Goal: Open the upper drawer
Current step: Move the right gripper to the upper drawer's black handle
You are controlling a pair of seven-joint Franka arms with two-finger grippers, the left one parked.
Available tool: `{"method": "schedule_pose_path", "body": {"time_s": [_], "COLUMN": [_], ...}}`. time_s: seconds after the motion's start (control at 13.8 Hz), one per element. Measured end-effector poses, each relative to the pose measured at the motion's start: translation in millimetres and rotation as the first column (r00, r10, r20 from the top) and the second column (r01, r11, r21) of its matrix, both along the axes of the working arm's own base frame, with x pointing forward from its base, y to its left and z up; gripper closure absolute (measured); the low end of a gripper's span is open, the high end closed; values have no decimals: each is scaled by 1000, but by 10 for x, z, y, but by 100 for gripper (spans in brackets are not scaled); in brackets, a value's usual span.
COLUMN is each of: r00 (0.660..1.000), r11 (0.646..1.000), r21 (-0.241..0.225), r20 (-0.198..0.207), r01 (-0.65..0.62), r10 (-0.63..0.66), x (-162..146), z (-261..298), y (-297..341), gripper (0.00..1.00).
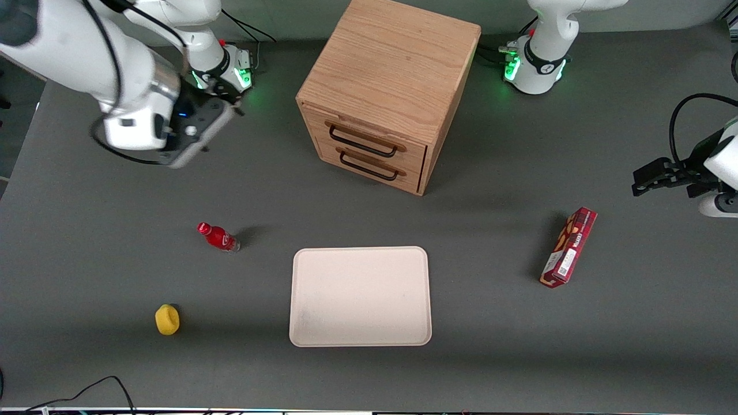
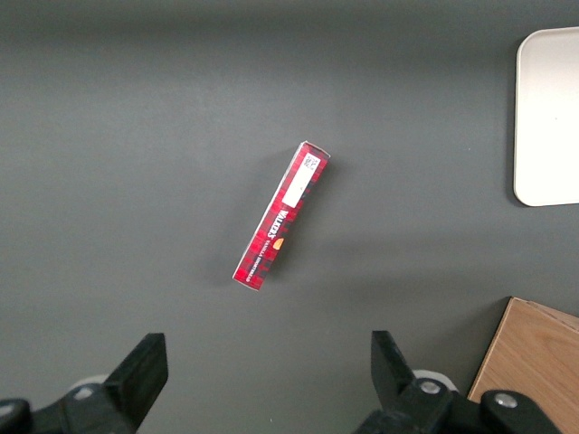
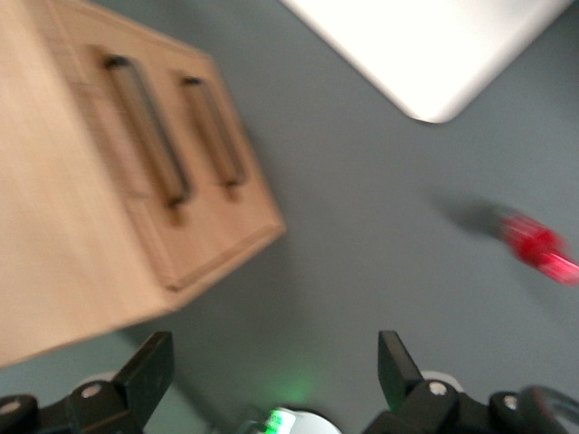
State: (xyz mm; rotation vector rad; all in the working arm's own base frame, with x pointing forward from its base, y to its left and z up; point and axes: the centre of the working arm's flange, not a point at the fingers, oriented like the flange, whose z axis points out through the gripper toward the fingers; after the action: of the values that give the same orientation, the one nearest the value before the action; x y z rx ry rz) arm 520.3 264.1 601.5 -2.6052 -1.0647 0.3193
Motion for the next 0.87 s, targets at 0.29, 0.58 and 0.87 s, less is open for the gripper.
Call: {"method": "schedule_pose_path", "body": {"time_s": [0.29,0.58,0.87], "r00": [981,973,975], "r11": [970,943,946], "r21": [173,264,268], "r20": [-66,-60,-78], "r01": [-170,-201,-181], "r10": [184,224,209], "x": [107,53,-53], "z": [-555,-1171,-1842], "y": [513,1146,1394], "gripper": [0,0,0]}}
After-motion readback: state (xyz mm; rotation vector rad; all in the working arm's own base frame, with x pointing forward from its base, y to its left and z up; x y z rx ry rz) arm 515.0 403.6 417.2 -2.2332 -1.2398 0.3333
